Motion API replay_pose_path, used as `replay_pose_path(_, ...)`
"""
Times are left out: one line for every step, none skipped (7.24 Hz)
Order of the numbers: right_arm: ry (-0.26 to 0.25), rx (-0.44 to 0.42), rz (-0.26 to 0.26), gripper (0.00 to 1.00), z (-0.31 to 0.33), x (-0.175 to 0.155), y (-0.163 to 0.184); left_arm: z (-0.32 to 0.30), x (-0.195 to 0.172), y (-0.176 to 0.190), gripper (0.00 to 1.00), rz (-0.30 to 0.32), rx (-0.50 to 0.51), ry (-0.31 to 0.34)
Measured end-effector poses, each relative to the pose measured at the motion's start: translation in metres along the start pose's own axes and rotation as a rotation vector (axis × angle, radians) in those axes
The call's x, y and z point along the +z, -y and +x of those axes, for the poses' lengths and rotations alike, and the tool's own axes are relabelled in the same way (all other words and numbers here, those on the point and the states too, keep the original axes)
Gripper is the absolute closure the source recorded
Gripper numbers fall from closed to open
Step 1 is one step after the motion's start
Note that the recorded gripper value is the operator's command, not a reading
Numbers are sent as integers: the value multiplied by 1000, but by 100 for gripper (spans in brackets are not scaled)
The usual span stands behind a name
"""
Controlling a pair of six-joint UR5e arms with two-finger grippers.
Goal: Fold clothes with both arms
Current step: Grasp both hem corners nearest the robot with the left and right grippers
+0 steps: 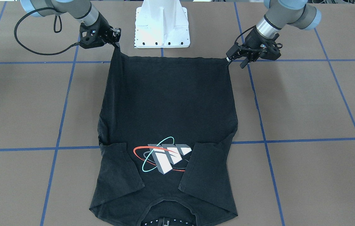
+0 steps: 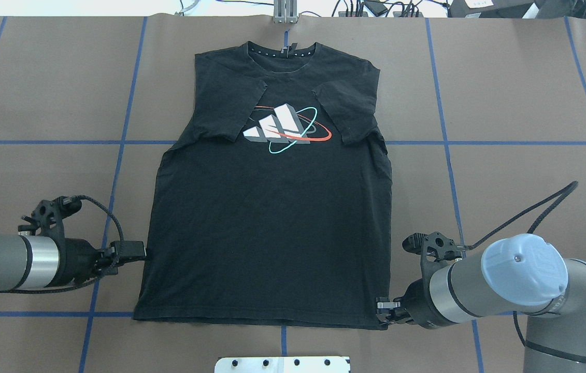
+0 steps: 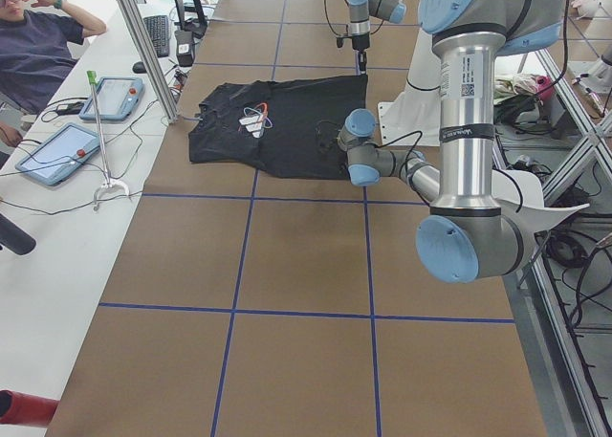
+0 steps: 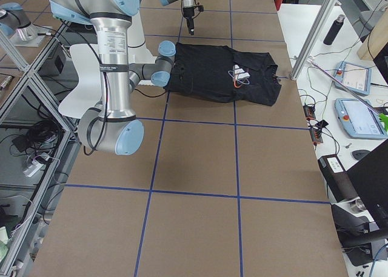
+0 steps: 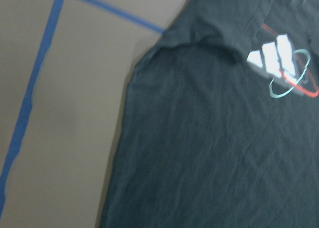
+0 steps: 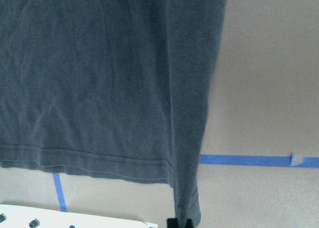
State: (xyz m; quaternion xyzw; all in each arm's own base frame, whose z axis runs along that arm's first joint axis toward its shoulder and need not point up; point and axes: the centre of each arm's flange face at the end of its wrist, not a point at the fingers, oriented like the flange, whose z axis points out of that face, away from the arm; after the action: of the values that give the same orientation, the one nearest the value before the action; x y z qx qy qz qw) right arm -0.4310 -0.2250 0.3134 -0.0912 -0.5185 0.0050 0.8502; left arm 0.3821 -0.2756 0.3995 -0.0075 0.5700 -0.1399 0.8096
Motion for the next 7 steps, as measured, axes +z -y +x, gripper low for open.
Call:
replay_pose_path(9,-3,1,100,-4,-3,-1,-5,9,-17,3,-26,-14,17)
replay_pose_path(15,-5,1,100,-6,-5,-2,-8,17,-32,4,-52,-25,33)
replay_pose_path(20,-8,2,100,-7,-7,-2,-10,23,-43,10,-71,-35,55)
replay_pose_path(22,-9,2,100,-8,-8,-3,-11,28,-49,12,-79,-40,77)
replay_pose_path(23,-9,2,100,-8,-8,-3,-13,30,-51,12,-82,-42,89)
replay_pose_path(24,-9,2,100,-8,-9,-3,-14,32,-52,12,-82,-43,98)
replay_pose_path(26,-9,3,100,-8,-10,-3,-14,34,-53,12,-83,-44,110)
